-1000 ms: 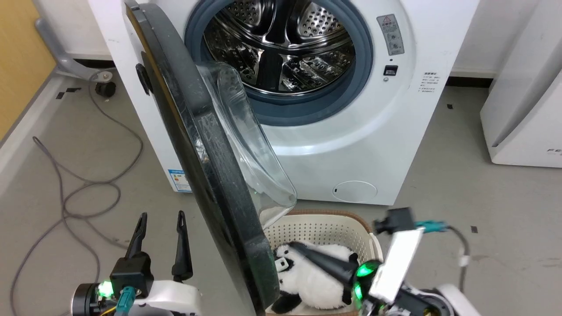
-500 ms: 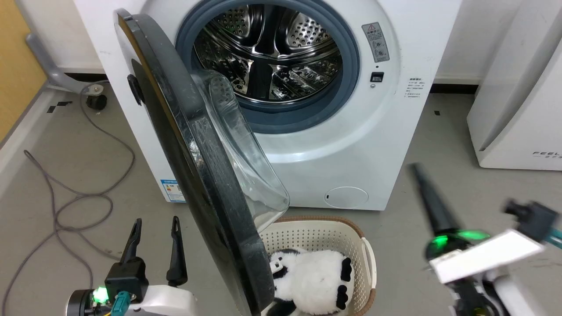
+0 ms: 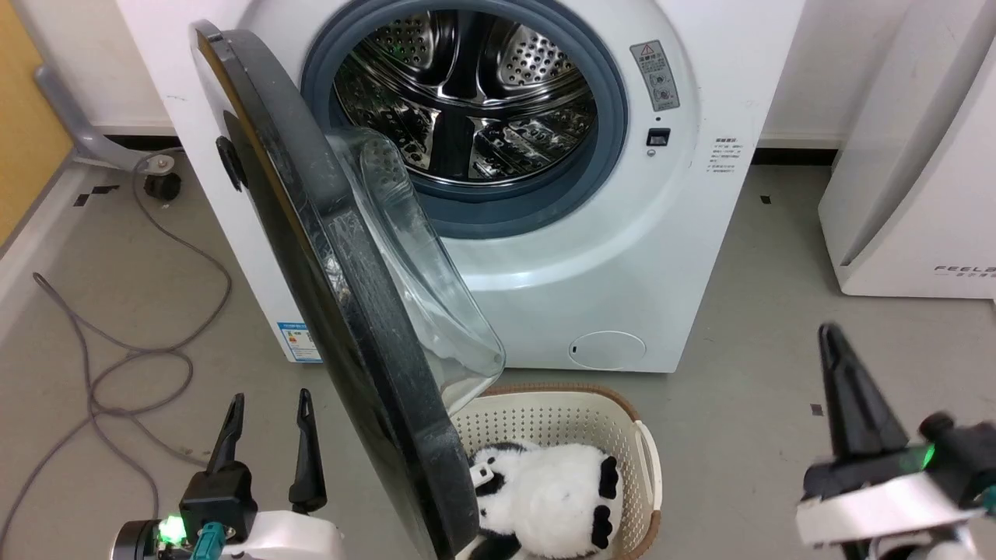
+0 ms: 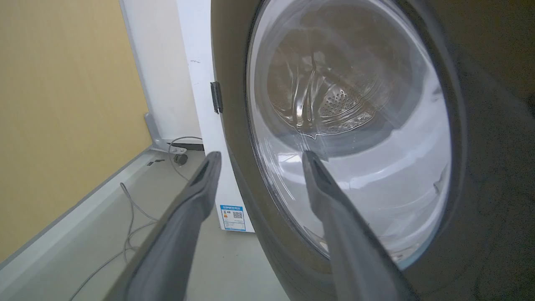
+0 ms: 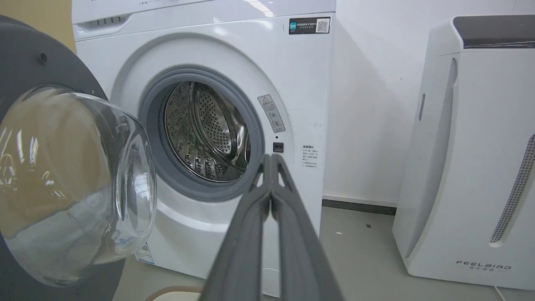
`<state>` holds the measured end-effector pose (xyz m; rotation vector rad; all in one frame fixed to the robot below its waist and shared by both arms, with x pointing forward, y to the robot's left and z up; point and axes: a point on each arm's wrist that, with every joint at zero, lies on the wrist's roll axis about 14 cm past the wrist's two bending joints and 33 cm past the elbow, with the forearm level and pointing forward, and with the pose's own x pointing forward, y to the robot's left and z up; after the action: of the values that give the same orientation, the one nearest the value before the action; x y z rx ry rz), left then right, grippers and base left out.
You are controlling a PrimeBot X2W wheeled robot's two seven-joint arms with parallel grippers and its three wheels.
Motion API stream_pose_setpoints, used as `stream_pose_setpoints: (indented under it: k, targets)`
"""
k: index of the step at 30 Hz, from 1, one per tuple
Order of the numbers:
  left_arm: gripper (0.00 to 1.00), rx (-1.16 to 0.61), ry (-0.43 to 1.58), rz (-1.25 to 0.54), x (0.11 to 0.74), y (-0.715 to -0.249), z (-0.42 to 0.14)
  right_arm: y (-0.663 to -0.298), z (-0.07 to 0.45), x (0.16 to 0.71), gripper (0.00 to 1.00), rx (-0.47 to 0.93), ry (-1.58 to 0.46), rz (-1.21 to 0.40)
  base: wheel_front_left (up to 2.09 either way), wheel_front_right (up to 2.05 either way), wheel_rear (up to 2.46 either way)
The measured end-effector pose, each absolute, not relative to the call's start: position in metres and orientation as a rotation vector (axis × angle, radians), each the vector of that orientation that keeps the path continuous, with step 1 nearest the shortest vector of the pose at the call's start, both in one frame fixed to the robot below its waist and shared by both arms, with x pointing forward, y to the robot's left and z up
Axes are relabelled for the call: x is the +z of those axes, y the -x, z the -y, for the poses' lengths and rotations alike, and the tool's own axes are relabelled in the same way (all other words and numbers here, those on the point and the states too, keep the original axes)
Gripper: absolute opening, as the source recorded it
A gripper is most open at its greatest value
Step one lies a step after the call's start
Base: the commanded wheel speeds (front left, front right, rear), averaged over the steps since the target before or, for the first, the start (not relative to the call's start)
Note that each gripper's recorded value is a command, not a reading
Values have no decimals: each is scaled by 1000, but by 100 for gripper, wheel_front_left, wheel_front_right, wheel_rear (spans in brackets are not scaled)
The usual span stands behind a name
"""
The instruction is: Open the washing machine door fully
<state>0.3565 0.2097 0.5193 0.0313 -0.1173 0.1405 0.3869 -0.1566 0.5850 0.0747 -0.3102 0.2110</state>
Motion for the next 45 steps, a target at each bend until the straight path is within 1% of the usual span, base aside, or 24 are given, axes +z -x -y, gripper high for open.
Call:
stream_pose_setpoints:
  k: [4,6,7,8,9,10,17,18,19,20,24,28,32,38,40,41,43,44,45]
  targets:
    - [100,141,-32,119,520,-356,-210,-376,153,558,0,198,-40,236,0,0,0]
    - [100,142,-32,119,520,-356,-210,-372,155,549,0,179,-58,209,0,0,0]
    - [100,142,-32,119,520,-356,-210,-370,155,546,2,172,-67,200,0,0,0]
    - [100,142,-32,120,520,-356,-210,-369,155,544,36,165,-73,194,0,0,0]
    - [100,142,-32,120,520,-356,-210,-368,157,543,85,157,-79,192,0,0,0]
    - [100,143,-32,121,520,-356,-210,-367,158,542,100,150,-82,190,0,0,0]
    - [100,150,-33,125,522,-355,-212,-364,161,547,100,135,-36,207,0,0,0]
    - [88,154,-34,124,522,-355,-212,-364,162,547,100,131,-33,209,0,0,0]
    - [31,156,-35,124,521,-355,-213,-364,163,548,100,129,-29,210,0,0,0]
    - [0,159,-39,124,522,-354,-214,-363,164,548,100,127,-24,211,0,0,0]
    - [0,176,-44,138,526,-354,-219,-361,166,547,100,119,-14,207,0,0,0]
    - [0,206,-56,219,552,-353,-228,-361,166,547,100,119,-14,207,0,0,0]
    - [0,211,-86,375,603,-352,-229,-361,166,547,100,118,-15,208,0,0,0]
    - [0,157,-105,615,677,-340,-208,-361,168,552,100,112,-13,224,0,0,0]
    - [0,120,-106,676,694,-334,-196,-360,169,552,100,111,-12,224,0,0,0]
    - [0,60,-100,727,708,-328,-179,-359,169,552,100,110,-12,222,0,0,0]
    - [0,-16,-88,761,717,-324,-158,-359,169,550,100,110,-12,218,0,0,0]
    - [0,-128,-73,778,720,-320,-127,-359,169,549,100,112,-12,214,0,0,0]
    - [0,-158,-68,780,720,-319,-118,-360,168,549,100,112,-13,213,0,0,0]
